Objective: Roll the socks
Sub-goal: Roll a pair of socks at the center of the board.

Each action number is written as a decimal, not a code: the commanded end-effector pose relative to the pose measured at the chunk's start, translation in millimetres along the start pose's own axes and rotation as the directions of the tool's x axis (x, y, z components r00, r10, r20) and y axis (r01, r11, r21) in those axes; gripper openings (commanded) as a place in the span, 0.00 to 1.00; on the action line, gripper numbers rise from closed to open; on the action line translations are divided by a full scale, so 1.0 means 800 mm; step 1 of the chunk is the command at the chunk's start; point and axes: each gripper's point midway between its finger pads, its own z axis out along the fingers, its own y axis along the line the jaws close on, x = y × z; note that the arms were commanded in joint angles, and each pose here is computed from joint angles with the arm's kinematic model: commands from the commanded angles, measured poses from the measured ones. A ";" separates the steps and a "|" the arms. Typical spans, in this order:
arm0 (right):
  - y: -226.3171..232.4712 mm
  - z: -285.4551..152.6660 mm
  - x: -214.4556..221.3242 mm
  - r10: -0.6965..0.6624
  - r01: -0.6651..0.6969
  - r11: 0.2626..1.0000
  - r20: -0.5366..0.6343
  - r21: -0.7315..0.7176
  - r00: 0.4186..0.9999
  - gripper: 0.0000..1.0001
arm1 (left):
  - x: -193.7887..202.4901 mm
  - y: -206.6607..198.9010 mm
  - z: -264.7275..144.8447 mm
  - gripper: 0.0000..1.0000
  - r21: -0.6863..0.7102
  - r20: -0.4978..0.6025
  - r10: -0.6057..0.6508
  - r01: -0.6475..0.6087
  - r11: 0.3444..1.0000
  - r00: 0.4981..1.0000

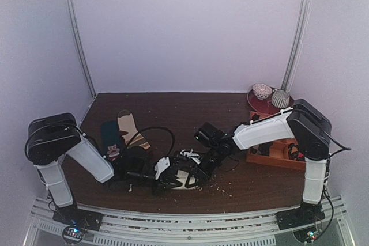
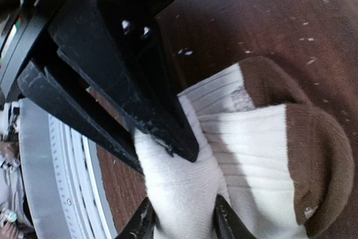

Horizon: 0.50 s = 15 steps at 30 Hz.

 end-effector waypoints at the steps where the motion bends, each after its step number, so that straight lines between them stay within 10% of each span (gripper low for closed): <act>1: -0.045 -0.030 -0.001 -0.028 -0.005 0.955 0.108 0.296 0.994 0.36 | 0.101 0.004 -0.007 0.00 -0.075 -0.280 -0.251 0.240 0.968 0.927; 9: 0.025 -0.149 -0.034 -0.520 0.216 0.814 0.511 0.539 0.684 0.53 | 0.129 -0.003 -0.020 0.00 -0.113 -0.352 -0.451 0.441 0.890 0.820; 15: 0.032 -0.101 -0.011 -0.613 0.385 0.759 0.376 0.525 0.695 0.56 | 0.138 -0.004 -0.021 0.00 -0.130 -0.392 -0.497 0.488 0.863 0.774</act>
